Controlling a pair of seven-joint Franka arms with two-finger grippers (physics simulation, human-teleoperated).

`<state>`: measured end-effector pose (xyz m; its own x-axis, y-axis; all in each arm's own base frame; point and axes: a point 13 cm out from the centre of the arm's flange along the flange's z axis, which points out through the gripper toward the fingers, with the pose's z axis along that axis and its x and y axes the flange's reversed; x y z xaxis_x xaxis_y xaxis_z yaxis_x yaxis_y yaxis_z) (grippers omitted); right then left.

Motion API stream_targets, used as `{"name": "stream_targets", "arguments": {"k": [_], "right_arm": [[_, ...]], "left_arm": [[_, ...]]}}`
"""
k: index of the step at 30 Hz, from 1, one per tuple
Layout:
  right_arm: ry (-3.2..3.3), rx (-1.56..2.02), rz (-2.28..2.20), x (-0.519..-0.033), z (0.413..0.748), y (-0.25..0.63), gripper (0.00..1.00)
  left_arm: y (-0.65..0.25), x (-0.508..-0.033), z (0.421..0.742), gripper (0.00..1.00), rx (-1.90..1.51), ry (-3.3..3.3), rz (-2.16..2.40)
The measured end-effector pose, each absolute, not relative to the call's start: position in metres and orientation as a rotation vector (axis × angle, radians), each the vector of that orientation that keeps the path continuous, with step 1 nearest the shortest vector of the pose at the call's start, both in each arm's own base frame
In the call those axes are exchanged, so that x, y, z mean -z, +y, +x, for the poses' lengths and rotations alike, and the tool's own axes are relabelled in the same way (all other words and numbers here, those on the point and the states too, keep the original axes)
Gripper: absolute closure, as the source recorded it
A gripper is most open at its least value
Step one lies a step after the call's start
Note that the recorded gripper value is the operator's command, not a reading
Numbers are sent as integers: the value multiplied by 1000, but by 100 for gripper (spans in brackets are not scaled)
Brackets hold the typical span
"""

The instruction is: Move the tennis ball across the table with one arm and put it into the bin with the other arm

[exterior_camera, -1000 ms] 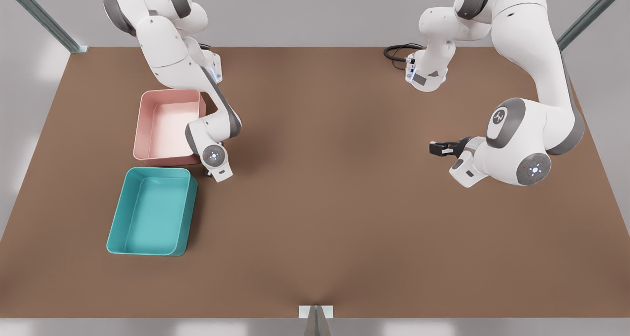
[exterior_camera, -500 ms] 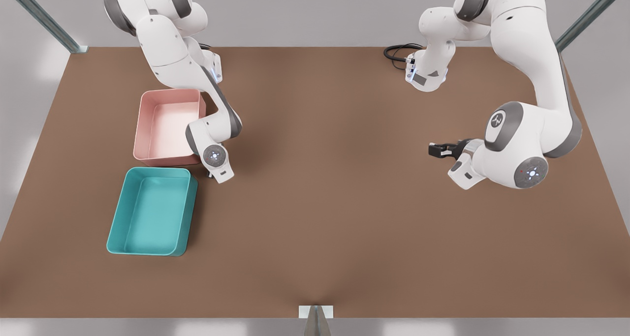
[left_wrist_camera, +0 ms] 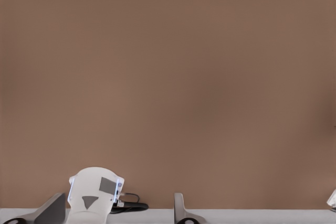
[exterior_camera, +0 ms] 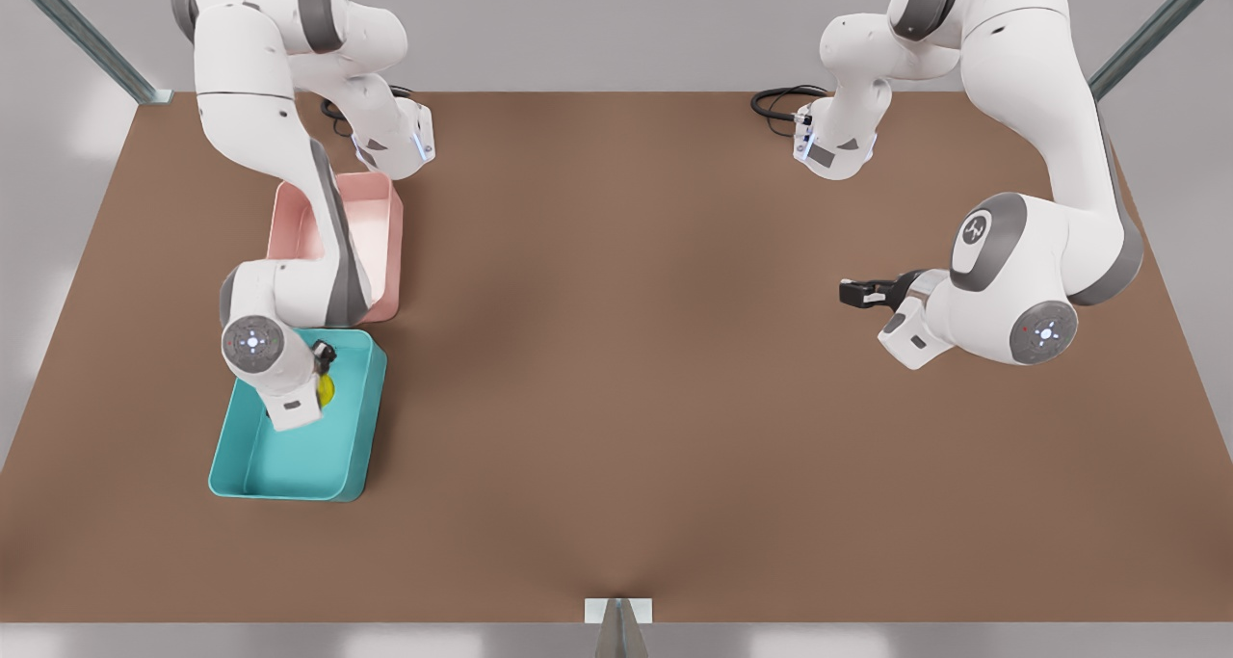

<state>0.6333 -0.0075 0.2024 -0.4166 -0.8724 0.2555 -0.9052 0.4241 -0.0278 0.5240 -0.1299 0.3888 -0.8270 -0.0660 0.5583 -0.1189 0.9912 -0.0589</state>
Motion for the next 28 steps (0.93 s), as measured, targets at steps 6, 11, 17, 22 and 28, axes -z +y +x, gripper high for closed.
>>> {"name": "stream_targets", "arguments": {"k": [6, 11, 17, 22, 28], "right_arm": [[-2440, -173, 1536, -170, 635, -36, 0], [-2567, -77, 1432, -214, 650, -24, 0], [-2835, -83, 1099, -400, 631, -23, 0], [-2856, -17, 748, -425, 570, -53, 0], [-2863, -30, 479, -429, 553, -51, 0]], "left_arm": [[-129, -389, 525, 0, -122, -2549, 131], [-130, -391, 525, 0, -113, -2561, 127], [-142, -406, 532, 0, 23, -2686, 29], [-129, -415, 539, 0, -2, -2717, 70], [-128, -414, 542, 0, -9, -2722, 76]]}}
